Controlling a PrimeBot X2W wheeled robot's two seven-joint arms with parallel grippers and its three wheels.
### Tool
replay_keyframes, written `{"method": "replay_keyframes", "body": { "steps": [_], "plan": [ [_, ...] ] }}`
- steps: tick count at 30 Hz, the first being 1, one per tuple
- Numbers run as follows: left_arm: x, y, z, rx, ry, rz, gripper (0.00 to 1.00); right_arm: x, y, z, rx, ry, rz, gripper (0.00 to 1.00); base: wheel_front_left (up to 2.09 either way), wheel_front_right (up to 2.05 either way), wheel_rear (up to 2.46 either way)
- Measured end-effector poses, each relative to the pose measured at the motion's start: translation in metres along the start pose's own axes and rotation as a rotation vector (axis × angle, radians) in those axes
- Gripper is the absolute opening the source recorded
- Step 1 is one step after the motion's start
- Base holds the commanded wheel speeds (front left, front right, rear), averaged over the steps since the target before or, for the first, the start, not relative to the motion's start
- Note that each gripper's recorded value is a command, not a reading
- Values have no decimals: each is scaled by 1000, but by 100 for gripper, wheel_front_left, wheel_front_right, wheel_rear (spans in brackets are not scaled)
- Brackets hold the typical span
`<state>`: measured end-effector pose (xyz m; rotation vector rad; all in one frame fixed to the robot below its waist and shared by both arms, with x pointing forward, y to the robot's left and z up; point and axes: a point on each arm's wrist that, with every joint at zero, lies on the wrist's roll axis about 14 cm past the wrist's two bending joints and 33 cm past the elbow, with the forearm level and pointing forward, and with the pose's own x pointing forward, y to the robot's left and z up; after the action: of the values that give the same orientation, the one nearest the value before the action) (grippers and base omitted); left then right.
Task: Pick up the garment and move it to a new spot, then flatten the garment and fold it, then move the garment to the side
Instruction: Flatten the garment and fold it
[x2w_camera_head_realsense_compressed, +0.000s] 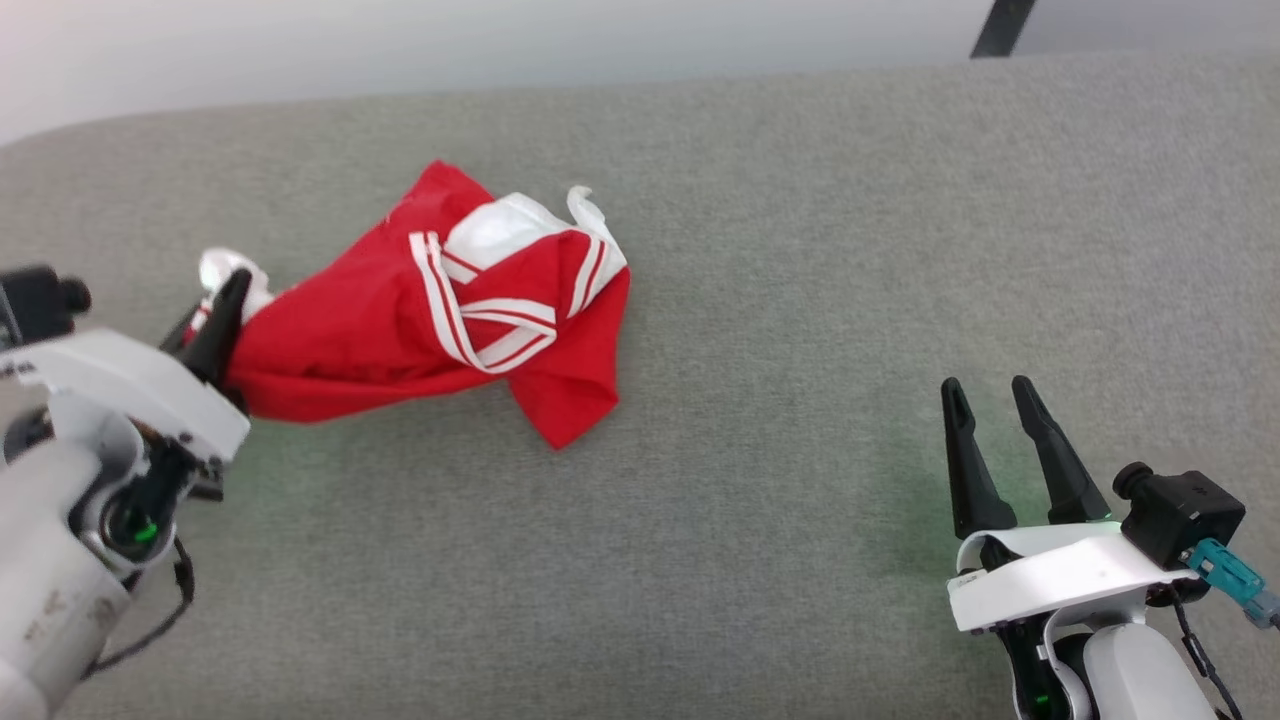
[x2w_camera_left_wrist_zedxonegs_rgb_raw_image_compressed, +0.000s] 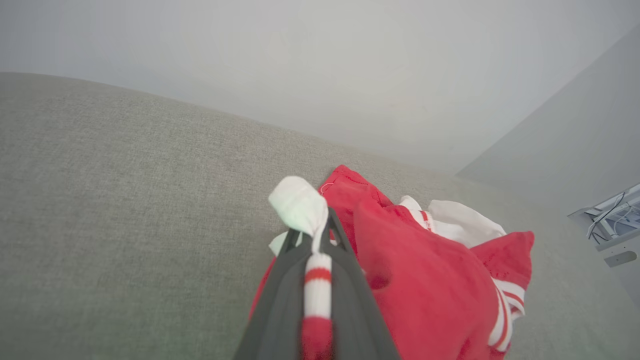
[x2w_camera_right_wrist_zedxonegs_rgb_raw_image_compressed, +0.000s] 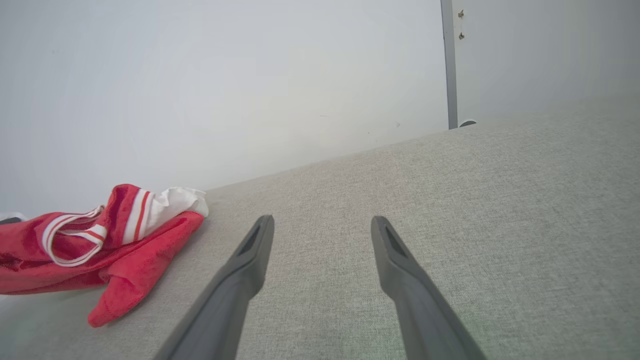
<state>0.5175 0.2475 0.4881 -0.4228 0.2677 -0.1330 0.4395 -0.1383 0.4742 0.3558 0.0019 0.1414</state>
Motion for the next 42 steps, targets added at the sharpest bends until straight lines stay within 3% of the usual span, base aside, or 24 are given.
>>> {"method": "replay_keyframes", "body": {
  "steps": [6,7,8,9,10,11,18,23,29,42],
  "plan": [
    [-28,12,-31,-2,57,34,0,1,12,8,-16,-19,34,100,0,0,0],
    [-31,13,-39,14,85,34,9,1,12,9,-17,-20,35,100,0,0,0],
    [-33,14,-45,26,111,34,30,0,13,9,-19,-20,36,100,0,0,0],
    [-35,14,-50,37,132,34,42,-1,12,8,-23,-18,36,100,0,0,0],
    [-36,13,-55,42,152,29,63,-2,12,7,-24,-15,35,100,0,0,0],
    [-36,10,-59,51,163,19,100,-3,12,7,-26,-14,35,100,0,0,0],
    [-37,-8,-33,75,54,-39,100,-1,24,5,-84,8,106,100,0,0,0],
    [-45,-18,15,102,-148,-44,100,19,41,6,-150,40,203,100,0,0,0],
    [-96,-12,-7,95,-259,71,100,52,82,-7,-238,180,355,100,0,0,0],
    [-172,-9,-35,248,-356,301,100,135,144,-23,-428,506,556,100,0,0,0]
  ]
}}
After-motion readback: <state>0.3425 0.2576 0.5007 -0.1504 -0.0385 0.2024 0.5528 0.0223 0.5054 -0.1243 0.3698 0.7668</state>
